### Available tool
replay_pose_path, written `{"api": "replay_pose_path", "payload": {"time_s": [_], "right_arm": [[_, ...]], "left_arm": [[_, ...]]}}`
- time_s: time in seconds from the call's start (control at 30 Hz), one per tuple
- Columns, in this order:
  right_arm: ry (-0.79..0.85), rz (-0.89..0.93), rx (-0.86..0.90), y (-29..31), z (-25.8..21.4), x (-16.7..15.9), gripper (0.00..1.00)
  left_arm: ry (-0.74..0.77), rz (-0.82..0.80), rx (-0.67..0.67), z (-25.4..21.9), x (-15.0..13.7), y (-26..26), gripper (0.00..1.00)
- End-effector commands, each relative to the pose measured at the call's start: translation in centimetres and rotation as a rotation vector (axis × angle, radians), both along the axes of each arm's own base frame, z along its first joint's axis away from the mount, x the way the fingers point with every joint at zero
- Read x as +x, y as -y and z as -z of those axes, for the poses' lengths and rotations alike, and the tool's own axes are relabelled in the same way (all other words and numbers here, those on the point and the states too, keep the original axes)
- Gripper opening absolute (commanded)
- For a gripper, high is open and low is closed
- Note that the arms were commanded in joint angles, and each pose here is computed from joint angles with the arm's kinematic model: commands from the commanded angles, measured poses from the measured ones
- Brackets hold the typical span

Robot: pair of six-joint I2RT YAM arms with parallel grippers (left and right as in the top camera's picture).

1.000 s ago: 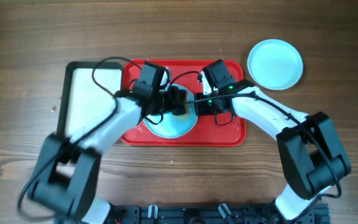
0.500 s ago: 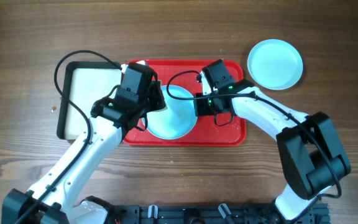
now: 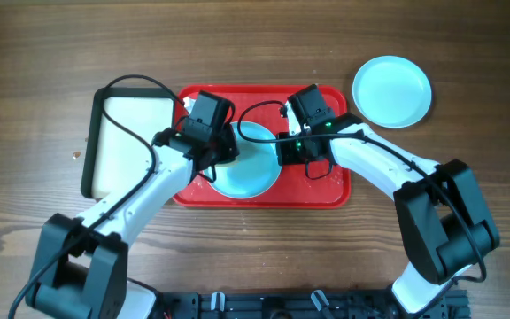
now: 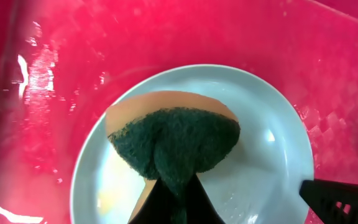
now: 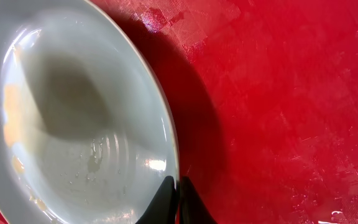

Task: Clean dirty plates on tray and stack at the side
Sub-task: 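Keep scrubbing the plate surface with the sponge in the left gripper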

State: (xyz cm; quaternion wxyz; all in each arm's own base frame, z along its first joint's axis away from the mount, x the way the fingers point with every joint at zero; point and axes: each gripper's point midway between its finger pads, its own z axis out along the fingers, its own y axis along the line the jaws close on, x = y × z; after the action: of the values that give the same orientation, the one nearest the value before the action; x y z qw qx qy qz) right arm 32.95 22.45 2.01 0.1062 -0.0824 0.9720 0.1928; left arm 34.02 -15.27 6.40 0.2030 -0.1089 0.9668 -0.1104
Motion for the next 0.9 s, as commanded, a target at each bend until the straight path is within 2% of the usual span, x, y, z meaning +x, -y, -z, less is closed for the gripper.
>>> {"api": "replay_pose_path", "payload": {"time_s": [0.0, 0.33, 0.63, 0.87], "right_arm": [[-0.025, -0.004, 0.006, -0.3, 0.7, -0.5, 0.04], [-0.025, -0.004, 0.006, -0.3, 0.7, -0.5, 0.04], [-0.025, -0.004, 0.006, -0.3, 0.7, -0.5, 0.04], [-0.025, -0.003, 0.006, -0.3, 0.7, -0.5, 0.04]], "left_arm": [[-0.012, 0.009, -0.021, 0.6, 0.1, 0.6, 0.04], [0.017, 0.009, -0.033, 0.4, 0.8, 1.0, 0.04], [-0.114, 0.002, 0.040, 4.4, -0.8, 0.0, 0.04], [-0.170, -0.013, 0.108, 5.3, -2.0, -1.4, 0.04]]}}
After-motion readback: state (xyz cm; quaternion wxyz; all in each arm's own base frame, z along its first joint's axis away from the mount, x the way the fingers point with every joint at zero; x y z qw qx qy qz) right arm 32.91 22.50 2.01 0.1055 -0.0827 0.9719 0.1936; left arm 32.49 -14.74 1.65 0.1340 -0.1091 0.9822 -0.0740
